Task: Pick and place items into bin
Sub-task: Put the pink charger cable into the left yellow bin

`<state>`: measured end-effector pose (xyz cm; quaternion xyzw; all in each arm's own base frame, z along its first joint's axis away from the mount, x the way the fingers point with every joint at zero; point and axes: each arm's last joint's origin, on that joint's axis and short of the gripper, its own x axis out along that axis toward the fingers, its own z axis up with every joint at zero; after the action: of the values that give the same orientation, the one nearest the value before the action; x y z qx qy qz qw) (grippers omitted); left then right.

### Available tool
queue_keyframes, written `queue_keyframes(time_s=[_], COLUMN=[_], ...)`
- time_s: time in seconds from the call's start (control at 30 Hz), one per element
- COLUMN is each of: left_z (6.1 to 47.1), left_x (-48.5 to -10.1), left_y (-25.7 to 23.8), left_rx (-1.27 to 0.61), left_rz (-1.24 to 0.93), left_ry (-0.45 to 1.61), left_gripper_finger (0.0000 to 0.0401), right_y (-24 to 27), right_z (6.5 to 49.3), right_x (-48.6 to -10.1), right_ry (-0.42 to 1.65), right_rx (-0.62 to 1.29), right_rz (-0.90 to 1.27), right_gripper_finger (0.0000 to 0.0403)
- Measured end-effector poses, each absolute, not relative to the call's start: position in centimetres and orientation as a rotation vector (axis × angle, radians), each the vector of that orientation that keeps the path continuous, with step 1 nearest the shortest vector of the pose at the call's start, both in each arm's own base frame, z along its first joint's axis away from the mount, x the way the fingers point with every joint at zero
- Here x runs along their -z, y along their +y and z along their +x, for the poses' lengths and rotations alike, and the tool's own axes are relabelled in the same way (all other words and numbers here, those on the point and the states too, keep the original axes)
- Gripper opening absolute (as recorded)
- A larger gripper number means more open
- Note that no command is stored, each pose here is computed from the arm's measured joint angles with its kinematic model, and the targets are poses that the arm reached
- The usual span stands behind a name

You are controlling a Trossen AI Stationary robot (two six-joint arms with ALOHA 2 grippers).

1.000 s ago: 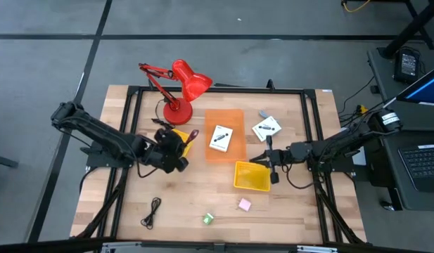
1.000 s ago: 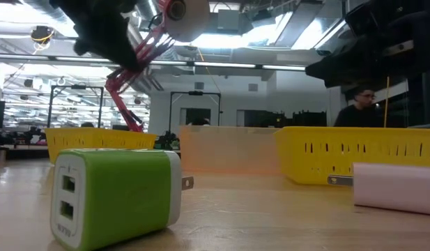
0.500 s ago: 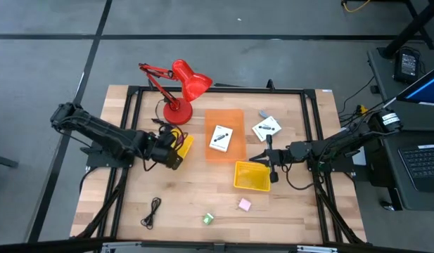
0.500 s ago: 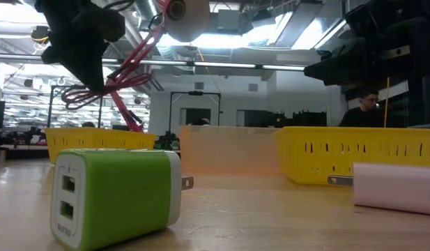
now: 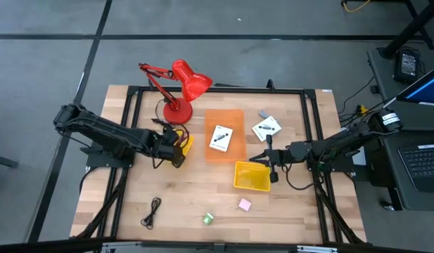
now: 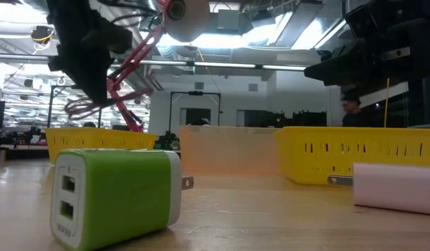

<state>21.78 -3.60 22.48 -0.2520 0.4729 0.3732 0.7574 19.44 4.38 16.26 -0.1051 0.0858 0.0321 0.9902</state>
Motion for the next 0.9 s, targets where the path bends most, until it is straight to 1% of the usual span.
queue_keyframes(time_s=[0.17,0.63,0.77,0.9], left_z=[22.4,23.0,23.1,23.2], left_x=[-21.5,-20.5,-20.2,-20.0], left_y=[-3.4,-2.3,-2.5,-2.4], left_rx=[-0.793,-0.785,-0.726,-0.736], left_rz=[-0.523,-0.441,-0.447,-0.433], left_ry=[1.117,1.190,1.251,1.253], left_gripper_finger=[0.0008,0.0008,0.0008,0.0008], right_y=[4.4,4.4,4.4,4.4], right_z=[19.4,19.4,19.4,19.4], right_x=[-16.3,-16.1,-16.0,-15.9], right_ry=[0.173,0.192,0.201,0.209], right_rx=[-0.065,-0.068,-0.069,-0.069], right_rz=[-0.215,-0.233,-0.235,-0.237], right_gripper_finger=[0.0000,0.0000,0.0000,0.0000])
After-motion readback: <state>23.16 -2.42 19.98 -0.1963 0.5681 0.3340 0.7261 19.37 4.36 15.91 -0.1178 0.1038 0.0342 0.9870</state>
